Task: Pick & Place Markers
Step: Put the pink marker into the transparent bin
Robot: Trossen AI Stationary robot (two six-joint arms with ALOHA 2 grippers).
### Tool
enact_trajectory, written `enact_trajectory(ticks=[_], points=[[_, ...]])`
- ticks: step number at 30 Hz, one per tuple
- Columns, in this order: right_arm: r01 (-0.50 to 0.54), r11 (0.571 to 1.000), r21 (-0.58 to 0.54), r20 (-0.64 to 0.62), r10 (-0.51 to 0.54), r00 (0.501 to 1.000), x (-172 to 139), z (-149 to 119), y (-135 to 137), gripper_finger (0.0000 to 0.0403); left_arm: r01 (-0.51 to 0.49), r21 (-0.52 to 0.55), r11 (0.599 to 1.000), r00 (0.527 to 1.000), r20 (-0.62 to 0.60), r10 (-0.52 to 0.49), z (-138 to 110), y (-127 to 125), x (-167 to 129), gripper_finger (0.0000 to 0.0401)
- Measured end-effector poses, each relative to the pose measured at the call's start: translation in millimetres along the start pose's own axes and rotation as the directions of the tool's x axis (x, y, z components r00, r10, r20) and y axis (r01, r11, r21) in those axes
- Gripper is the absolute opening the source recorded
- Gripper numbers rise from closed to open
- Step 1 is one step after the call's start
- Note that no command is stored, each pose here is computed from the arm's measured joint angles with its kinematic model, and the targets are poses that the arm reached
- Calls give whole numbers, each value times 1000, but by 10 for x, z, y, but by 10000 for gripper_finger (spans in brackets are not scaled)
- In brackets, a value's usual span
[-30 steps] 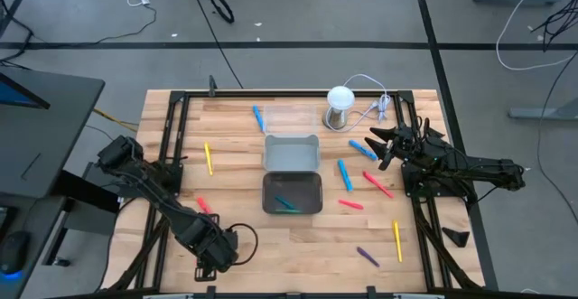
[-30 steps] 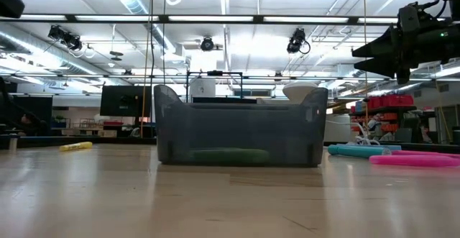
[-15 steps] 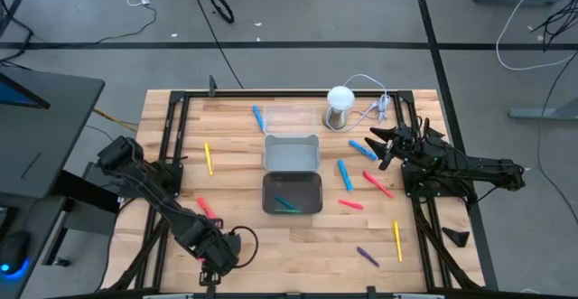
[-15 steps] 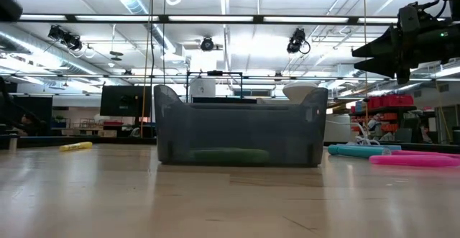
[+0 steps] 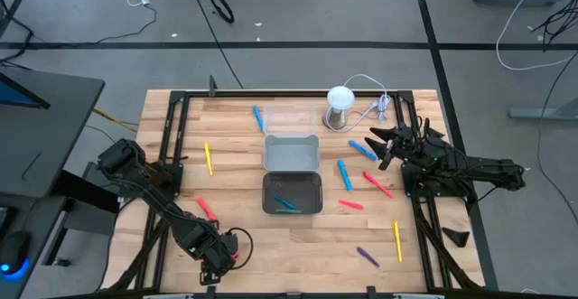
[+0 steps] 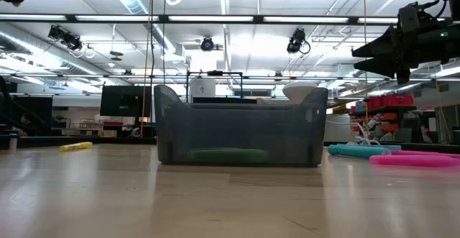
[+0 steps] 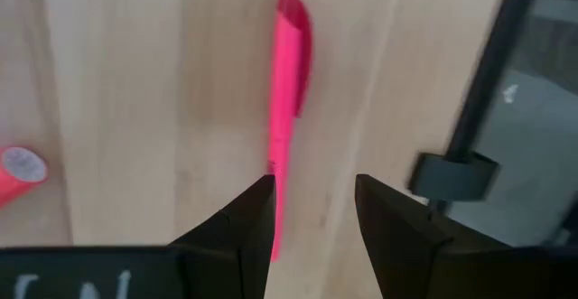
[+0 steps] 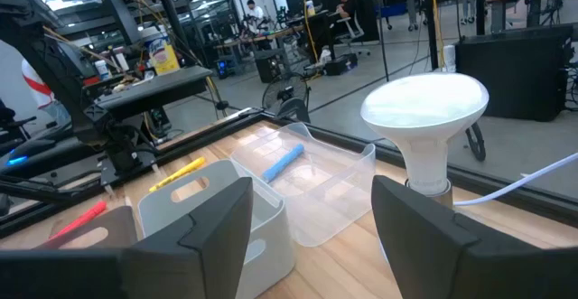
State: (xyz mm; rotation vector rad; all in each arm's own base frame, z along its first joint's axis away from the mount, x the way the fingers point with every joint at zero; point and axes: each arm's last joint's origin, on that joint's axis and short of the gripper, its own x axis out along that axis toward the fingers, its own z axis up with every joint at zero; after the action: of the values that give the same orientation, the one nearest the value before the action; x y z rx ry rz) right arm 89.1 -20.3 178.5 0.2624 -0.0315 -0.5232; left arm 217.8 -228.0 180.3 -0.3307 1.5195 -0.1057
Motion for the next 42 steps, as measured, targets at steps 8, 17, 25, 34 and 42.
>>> enact_trajectory(ticks=[8, 17, 25, 34, 42], points=[[0, 1000, 0, 0, 0, 1000, 0, 0, 0, 231, -55, -2, 998, 998, -20, 55, 16, 9, 188, 161], [0, 1000, 0, 0, 0, 1000, 0, 0, 0, 231, -108, 20, 994, 994, -28, 108, 47, 25, 390, 161], [0, 1000, 0, 0, 0, 1000, 0, 0, 0, 231, -139, 11, 990, 990, 17, 139, 78, 42, 393, 159], [0, 1000, 0, 0, 0, 1000, 0, 0, 0, 231, -143, 6, 990, 990, 1, 143, 81, 64, 397, 82], [0, 1000, 0, 0, 0, 1000, 0, 0, 0, 231, -116, 8, 993, 993, 2, 116, 94, 46, 398, 27]])
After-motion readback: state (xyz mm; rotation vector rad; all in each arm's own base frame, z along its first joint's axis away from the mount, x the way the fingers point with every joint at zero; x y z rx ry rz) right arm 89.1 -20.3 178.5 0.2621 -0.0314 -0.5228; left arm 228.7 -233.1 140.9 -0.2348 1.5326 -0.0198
